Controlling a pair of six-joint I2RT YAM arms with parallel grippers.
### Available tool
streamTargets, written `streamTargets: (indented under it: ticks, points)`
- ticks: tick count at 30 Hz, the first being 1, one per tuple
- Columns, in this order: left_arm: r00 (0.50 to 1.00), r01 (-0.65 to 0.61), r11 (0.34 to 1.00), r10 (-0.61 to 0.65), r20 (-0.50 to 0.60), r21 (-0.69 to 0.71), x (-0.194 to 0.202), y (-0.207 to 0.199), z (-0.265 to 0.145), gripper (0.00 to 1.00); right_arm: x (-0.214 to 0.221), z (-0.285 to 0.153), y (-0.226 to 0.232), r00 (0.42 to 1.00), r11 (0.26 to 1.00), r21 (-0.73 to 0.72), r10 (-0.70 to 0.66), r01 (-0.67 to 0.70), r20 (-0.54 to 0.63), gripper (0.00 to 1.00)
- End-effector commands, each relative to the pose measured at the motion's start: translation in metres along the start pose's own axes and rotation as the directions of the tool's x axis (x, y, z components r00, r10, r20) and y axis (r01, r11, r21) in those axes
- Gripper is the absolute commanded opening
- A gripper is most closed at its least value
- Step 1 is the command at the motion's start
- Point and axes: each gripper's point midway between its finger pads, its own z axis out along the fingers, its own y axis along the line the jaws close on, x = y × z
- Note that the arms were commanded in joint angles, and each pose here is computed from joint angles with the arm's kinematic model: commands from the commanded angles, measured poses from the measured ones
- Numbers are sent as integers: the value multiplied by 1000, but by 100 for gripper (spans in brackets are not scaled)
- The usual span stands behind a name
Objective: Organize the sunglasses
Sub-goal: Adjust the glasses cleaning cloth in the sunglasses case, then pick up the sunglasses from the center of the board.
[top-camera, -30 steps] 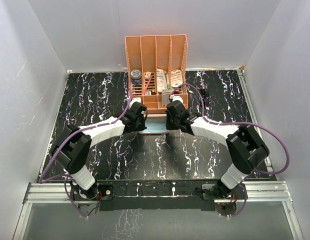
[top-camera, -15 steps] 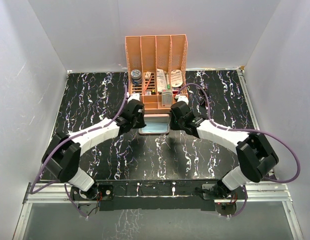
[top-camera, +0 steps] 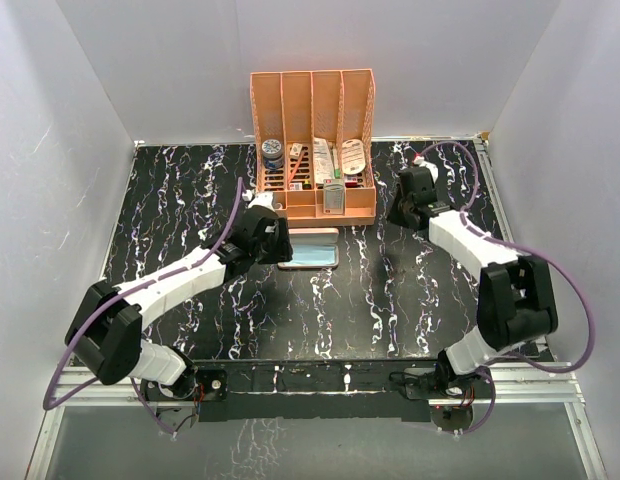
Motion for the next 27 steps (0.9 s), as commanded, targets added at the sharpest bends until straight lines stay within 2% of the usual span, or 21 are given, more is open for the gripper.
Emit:
streamTargets:
  ticks: [1, 8, 15, 27]
  points:
    - [999, 4, 999, -6, 45, 46, -9, -6, -15, 52, -50, 8, 12, 997, 1000, -21, 7, -5, 72, 16]
    - [998, 8, 999, -10, 59, 45, -8, -4, -16, 52, -76, 43, -20, 995, 996, 54, 68, -72, 70, 19]
    - [998, 10, 998, -14, 65, 57, -8, -4, -20, 52, -67, 78, -48, 996, 990, 109, 85, -86, 11, 19]
    - [998, 13, 999, -17, 64, 50, -2, 2, -23, 52, -85, 96, -57, 994, 988, 121, 93, -98, 49, 26]
